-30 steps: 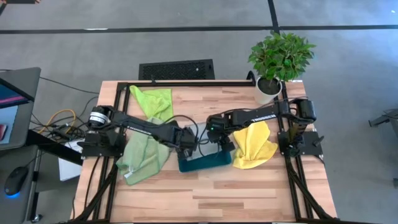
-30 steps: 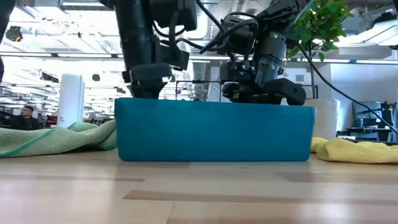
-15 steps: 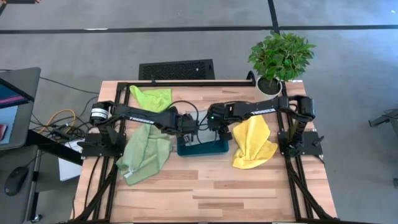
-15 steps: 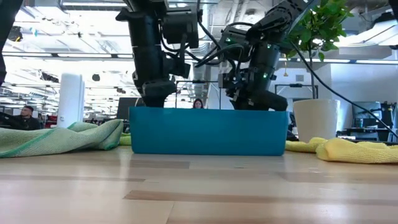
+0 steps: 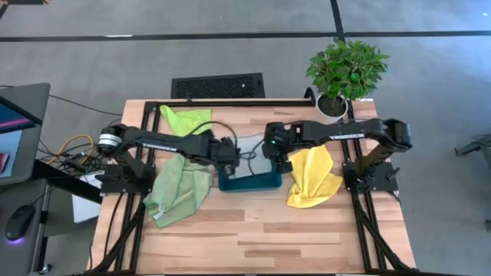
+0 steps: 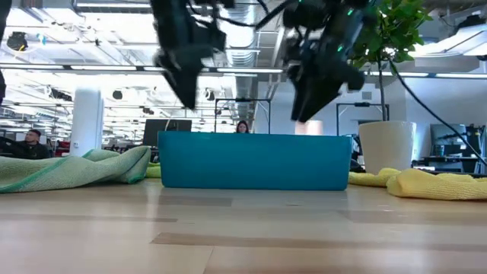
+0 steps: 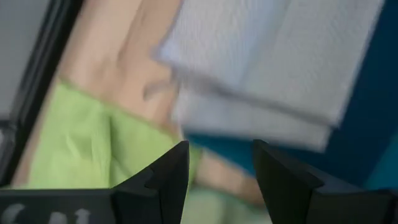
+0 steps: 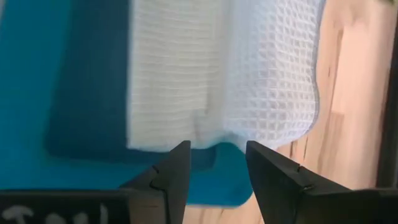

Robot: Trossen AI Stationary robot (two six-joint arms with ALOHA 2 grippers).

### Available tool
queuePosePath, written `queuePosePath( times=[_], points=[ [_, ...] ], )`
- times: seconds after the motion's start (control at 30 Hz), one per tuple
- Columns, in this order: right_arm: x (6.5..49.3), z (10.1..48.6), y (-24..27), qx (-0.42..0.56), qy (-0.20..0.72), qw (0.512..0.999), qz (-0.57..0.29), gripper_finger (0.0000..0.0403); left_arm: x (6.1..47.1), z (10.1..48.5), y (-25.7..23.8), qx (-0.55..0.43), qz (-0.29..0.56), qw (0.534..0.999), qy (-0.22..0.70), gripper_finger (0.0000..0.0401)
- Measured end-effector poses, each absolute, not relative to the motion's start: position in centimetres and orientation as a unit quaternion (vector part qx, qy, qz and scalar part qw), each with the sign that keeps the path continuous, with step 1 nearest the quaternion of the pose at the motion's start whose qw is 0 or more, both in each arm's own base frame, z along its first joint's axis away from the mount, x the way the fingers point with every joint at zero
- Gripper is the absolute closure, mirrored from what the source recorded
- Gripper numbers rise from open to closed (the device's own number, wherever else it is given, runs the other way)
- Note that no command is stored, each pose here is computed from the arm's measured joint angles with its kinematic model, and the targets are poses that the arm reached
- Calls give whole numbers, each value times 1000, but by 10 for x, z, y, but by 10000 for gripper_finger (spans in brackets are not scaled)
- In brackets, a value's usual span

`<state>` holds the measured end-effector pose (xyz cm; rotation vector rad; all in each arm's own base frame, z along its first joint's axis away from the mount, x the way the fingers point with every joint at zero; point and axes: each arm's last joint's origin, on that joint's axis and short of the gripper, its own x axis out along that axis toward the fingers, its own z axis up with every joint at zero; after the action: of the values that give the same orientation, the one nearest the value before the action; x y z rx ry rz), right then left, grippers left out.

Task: Fold microfiber towels
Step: Put the folded gray microfiber towel into the blue bin, then fold the yellow microfiber towel

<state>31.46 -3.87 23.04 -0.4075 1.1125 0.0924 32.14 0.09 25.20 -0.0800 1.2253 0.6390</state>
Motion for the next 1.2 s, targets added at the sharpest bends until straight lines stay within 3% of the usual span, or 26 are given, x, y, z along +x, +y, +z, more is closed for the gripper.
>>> queuePosePath(
  times=[0.27,0.4,0.77,1.2],
  points=[
    [294,254,9,-228,503,826,108,223,284,266,-51,-121,360,726,573,233],
    [283,261,29,-216,507,826,121,223,275,266,-78,-131,366,727,566,233],
    [255,244,56,-86,596,796,60,223,256,267,-128,-94,353,774,518,233],
    [245,205,81,72,628,774,20,223,253,267,-134,-80,352,785,504,233]
  ],
)
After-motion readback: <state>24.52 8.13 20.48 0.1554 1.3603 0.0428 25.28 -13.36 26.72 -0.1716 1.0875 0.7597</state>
